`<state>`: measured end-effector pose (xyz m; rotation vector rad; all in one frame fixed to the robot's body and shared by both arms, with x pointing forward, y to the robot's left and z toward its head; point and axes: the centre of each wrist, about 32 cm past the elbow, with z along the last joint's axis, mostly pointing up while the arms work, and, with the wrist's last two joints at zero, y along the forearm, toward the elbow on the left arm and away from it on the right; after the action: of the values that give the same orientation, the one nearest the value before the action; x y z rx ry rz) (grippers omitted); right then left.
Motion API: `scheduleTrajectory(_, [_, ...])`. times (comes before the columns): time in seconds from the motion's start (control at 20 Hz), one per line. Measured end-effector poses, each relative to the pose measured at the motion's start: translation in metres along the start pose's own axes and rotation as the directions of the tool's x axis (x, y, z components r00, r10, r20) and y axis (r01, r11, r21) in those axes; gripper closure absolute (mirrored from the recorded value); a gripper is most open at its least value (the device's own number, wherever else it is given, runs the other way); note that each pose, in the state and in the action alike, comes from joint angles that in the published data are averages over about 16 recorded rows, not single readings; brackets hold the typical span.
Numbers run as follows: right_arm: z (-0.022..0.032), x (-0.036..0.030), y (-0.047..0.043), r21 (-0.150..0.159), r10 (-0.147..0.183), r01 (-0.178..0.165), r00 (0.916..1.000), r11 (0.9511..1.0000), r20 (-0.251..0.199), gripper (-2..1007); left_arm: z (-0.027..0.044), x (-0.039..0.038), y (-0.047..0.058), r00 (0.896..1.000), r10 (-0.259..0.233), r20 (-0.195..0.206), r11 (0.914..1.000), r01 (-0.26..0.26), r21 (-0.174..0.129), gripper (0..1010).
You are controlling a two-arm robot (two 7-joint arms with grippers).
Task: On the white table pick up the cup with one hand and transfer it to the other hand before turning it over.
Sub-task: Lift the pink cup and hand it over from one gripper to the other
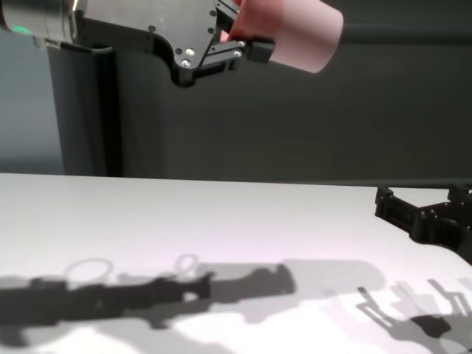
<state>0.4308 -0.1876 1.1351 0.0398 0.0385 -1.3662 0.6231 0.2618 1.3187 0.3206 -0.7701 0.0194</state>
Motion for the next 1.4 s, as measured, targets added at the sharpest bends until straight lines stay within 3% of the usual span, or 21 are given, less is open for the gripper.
scheduleTrajectory(0.65, [0.0000,0.0000,0.0000,0.000,0.000,0.000,1.0000,1.0000,0.000,5,-0.0037,0.0052,-0.0026,0.998,0.037,-0.053,0.9979,-0.040,-0.051,970])
scheduleTrajectory(1.4, [0.0000,0.0000,0.0000,0.000,0.000,0.000,1.0000,1.0000,0.000,5,-0.0072,0.0079,-0.0060,0.999,0.031,-0.042,0.9956,-0.035,-0.087,970])
